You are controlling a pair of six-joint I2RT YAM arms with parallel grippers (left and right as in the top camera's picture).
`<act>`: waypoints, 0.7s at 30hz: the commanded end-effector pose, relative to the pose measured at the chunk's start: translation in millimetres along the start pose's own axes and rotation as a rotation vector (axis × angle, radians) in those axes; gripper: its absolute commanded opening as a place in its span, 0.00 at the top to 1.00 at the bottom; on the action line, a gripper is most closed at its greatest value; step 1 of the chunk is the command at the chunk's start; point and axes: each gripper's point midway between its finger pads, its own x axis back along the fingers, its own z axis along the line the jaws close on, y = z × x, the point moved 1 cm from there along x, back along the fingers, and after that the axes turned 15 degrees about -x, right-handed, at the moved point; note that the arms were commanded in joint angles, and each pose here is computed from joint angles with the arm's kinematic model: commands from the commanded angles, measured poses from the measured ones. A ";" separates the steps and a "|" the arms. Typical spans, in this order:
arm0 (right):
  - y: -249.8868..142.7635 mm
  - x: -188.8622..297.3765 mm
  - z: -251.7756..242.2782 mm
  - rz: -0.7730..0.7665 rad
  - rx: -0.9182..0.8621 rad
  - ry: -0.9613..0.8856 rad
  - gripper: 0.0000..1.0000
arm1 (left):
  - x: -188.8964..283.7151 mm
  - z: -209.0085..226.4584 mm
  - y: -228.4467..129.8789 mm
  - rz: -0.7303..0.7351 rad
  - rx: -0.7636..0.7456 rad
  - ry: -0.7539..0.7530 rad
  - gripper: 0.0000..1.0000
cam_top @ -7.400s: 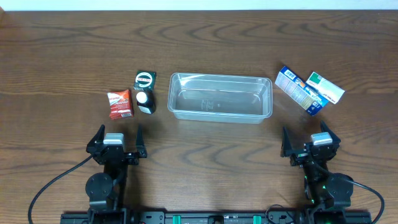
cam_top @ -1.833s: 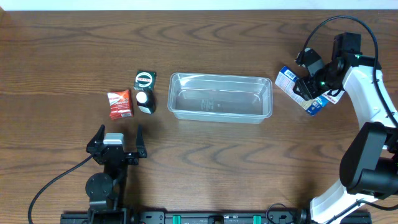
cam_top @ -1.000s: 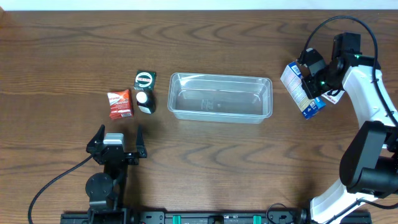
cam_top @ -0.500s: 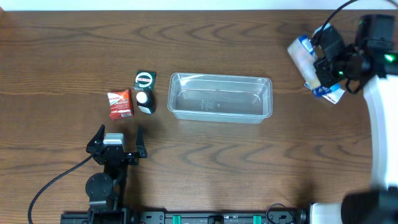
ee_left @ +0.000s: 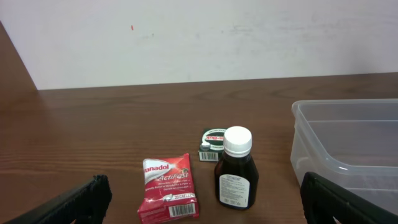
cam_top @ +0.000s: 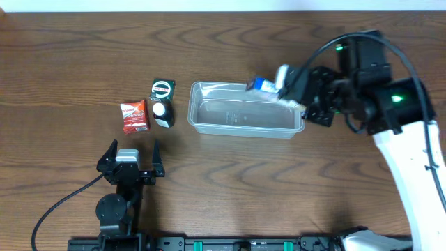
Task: Pack container
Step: 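Lift the blue box and carry it over the clear container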
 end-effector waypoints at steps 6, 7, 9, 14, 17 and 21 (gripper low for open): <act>-10.5 -48.5 -2.2 0.091 0.228 0.095 0.99 | -0.7 -6.3 -13.4 0.039 0.004 -0.027 0.02; -12.5 -56.5 -4.0 0.101 0.233 0.107 0.99 | -0.7 -6.3 -13.4 0.039 0.004 -0.027 0.02; -15.9 -72.3 -8.0 0.117 0.227 0.126 0.99 | -0.7 -6.3 -13.4 0.039 0.004 -0.027 0.02; -20.5 -103.2 -15.8 0.136 0.217 0.153 0.99 | -0.7 -6.3 -13.4 0.039 0.004 -0.027 0.02; -23.6 -117.1 -19.2 0.145 0.213 0.163 0.99 | -0.7 -6.3 -13.4 0.039 0.005 -0.027 0.02; -28.5 -132.6 -21.7 0.159 0.205 0.179 0.99 | -0.7 -6.3 -13.4 0.039 0.004 -0.027 0.02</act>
